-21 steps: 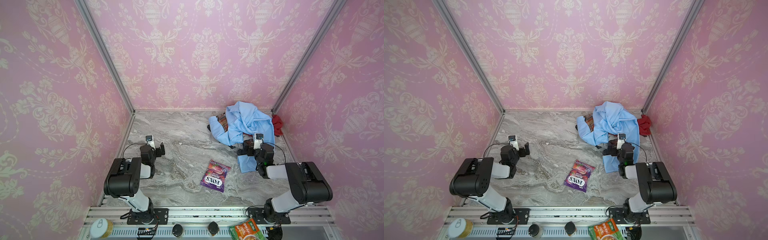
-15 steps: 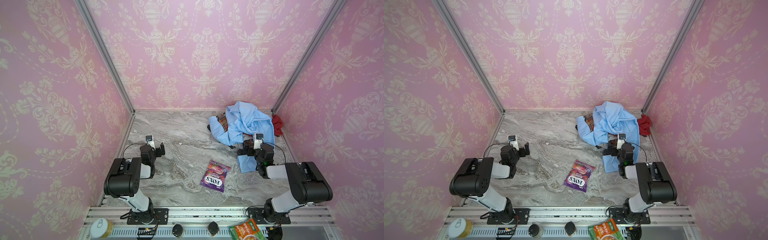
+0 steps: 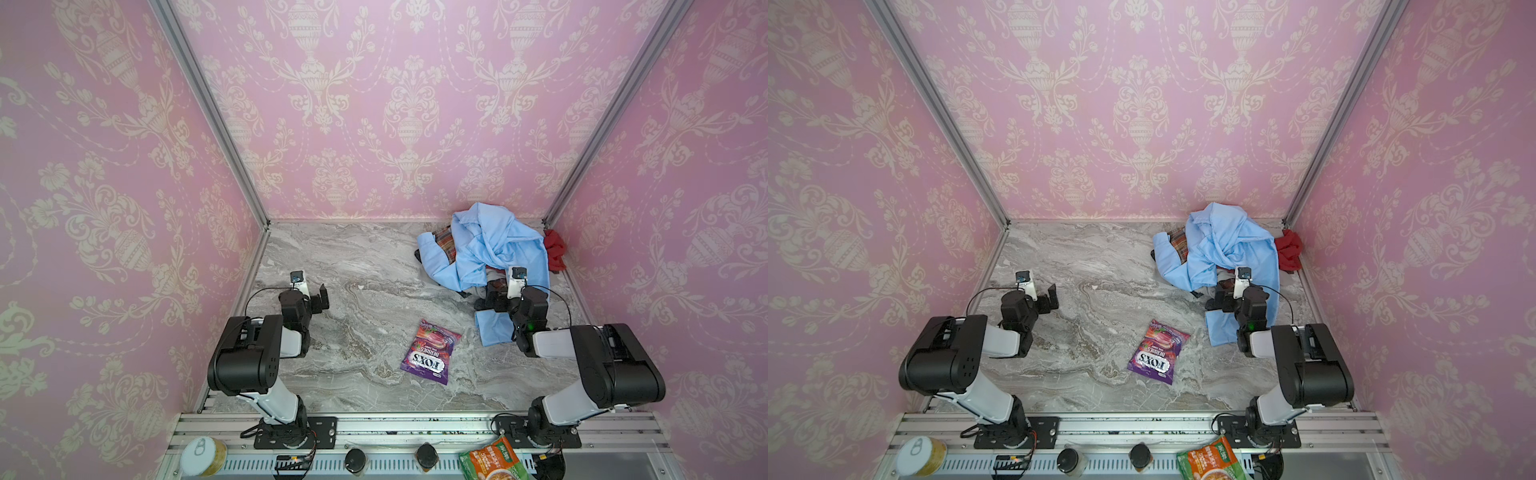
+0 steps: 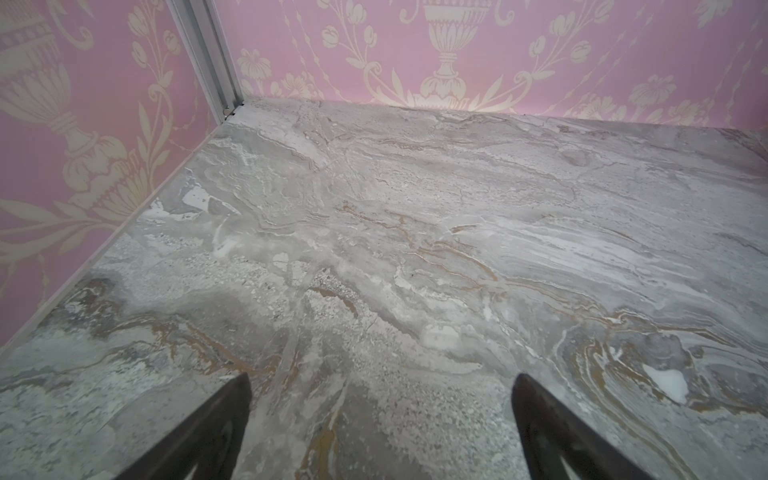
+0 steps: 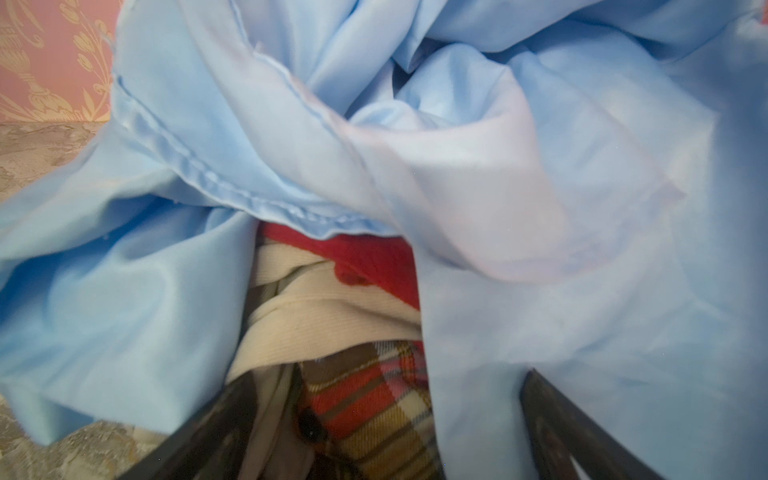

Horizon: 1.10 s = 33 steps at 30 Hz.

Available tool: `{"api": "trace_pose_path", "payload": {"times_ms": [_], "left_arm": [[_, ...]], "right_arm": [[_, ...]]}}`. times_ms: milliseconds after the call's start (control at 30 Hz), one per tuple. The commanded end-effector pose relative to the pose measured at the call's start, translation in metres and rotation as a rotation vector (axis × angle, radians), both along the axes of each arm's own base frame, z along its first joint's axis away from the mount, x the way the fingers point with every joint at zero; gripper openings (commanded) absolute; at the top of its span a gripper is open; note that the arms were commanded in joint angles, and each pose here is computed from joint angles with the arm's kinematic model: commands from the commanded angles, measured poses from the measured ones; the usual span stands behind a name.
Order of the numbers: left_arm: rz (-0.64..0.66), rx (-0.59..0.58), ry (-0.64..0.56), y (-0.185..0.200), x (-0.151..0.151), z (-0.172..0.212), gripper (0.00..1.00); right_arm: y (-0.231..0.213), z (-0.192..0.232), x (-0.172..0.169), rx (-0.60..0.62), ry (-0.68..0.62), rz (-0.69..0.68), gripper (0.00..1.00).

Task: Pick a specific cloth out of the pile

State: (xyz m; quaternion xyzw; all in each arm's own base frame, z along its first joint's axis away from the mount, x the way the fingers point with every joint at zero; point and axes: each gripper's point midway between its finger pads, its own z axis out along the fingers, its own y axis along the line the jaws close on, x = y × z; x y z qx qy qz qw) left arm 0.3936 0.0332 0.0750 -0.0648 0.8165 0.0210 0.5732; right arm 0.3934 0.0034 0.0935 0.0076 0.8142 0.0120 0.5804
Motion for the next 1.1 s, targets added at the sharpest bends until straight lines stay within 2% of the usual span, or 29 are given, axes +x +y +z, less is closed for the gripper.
{"api": "trace_pose_path", "payload": {"times_ms": [0,633,1067], "left_arm": [[0.061,0.019,-0.028,0.01,-0.003,0.005,0.99],[0.04,0.032,-0.008,0.006,0.0,0.004,0.99],[0.139,0.019,0.083,0.021,0.007,0.044,0.99]], "right_arm": [[0.001,0.002,0.002,0.026,-0.004,0.009,1.0],[-0.005,0.01,-0.002,0.016,-0.024,-0.036,1.0],[-0.02,0.04,-0.023,-0.031,-0.086,-0.177,1.0]]}}
